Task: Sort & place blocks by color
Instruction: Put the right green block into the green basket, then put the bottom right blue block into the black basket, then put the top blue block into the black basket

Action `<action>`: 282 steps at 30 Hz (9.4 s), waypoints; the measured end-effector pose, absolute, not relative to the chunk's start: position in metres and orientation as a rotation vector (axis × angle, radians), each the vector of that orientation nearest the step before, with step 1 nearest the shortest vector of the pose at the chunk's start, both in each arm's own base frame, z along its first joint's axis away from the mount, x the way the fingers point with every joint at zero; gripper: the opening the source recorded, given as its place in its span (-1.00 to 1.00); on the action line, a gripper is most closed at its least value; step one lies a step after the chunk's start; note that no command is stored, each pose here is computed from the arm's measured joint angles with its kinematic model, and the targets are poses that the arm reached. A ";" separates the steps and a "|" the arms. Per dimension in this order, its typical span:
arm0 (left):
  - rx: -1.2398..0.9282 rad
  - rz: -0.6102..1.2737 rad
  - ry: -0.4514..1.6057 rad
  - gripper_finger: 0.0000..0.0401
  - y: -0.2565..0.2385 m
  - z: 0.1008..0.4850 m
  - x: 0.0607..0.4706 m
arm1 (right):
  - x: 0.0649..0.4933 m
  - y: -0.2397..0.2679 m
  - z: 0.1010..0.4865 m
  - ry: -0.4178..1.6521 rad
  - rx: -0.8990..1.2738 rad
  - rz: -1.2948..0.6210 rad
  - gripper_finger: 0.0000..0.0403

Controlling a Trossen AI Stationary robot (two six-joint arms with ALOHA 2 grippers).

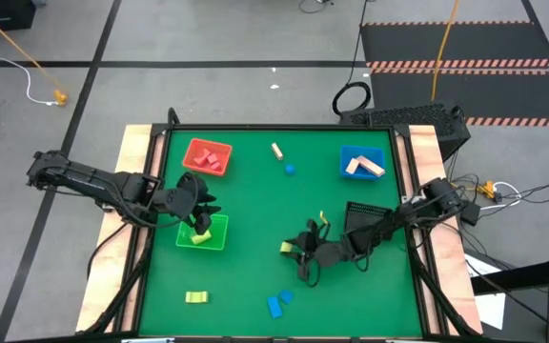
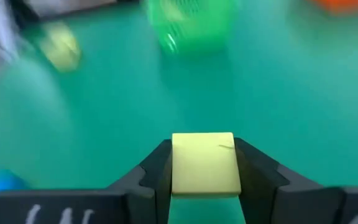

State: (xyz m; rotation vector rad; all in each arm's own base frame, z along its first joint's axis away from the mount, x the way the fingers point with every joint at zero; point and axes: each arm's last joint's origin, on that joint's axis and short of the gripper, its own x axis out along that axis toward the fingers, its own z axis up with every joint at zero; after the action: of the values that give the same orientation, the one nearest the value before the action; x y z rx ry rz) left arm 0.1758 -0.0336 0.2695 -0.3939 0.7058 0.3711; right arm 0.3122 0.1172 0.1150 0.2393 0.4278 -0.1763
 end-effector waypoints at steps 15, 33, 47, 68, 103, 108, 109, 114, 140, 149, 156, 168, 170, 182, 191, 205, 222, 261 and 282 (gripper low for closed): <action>-0.506 0.184 0.472 -0.14 -0.066 0.272 0.225 | 0.362 0.092 0.183 0.073 -0.325 -0.178 -0.43; -0.554 0.125 0.373 -0.14 -0.077 0.261 0.258 | 0.385 0.095 0.215 0.073 -0.575 -0.185 -0.43; -0.535 0.140 0.378 -0.70 -0.074 0.260 0.258 | 0.381 0.106 0.213 0.109 -0.541 -0.259 0.11; -0.621 0.637 1.233 -0.70 -0.065 0.215 0.170 | 0.330 0.151 0.191 0.644 0.263 0.016 0.29; -0.569 0.585 1.282 0.37 -0.066 0.213 0.170 | 0.302 0.228 0.131 0.585 0.549 -0.213 0.26; -0.548 0.566 1.283 0.38 -0.066 0.213 0.171 | 0.305 0.241 0.104 0.550 0.449 -0.157 0.26; -0.544 0.559 1.278 0.38 -0.067 0.213 0.171 | 0.305 0.244 0.099 0.536 0.431 -0.149 0.26; -0.534 0.504 1.244 0.37 -0.068 0.214 0.176 | 0.307 0.250 0.084 0.456 0.376 -0.158 0.26; -0.506 0.434 1.189 0.29 -0.071 0.216 0.183 | 0.314 0.231 0.074 0.470 0.246 -0.294 -0.27; -0.521 0.413 1.159 0.29 -0.072 0.217 0.186 | 0.320 0.219 0.083 0.472 0.245 -0.315 -0.44; -0.535 0.401 1.137 0.27 -0.073 0.218 0.188 | 0.319 0.202 0.128 0.498 0.169 -0.333 -0.44; -0.537 0.166 0.788 0.27 -0.084 0.239 0.220 | 0.255 0.108 0.245 0.636 0.054 -0.625 -0.44; -0.510 0.113 0.712 0.27 -0.084 0.245 0.226 | 0.241 0.087 0.253 0.664 0.076 -0.704 -0.44; -0.288 0.021 0.432 0.27 -0.067 0.268 0.248 | 0.166 -0.011 0.212 0.642 0.326 -1.066 -0.43; -0.222 0.130 0.423 0.27 -0.045 0.267 0.252 | 0.173 -0.017 0.200 0.393 0.386 -0.788 -0.43; 0.237 0.254 0.475 0.27 -0.014 0.237 0.287 | 0.191 -0.004 0.215 0.191 0.693 -0.281 -0.43; 0.338 0.232 0.437 0.27 -0.015 0.225 0.304 | 0.169 0.014 0.198 0.620 1.370 -0.148 -0.43; 0.182 0.382 0.402 0.27 0.022 0.223 0.308 | 0.135 0.009 0.228 0.962 1.130 -0.486 0.26; -0.119 0.490 0.397 0.27 0.056 0.179 0.328 | 0.214 -0.011 0.222 0.133 0.337 -0.646 0.28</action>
State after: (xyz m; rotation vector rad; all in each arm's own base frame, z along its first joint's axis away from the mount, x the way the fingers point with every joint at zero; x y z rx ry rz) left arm 0.3280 0.0559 0.1788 -0.1188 0.3969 0.4905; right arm 0.2140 -0.0107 0.2224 0.3366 0.1326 -0.6458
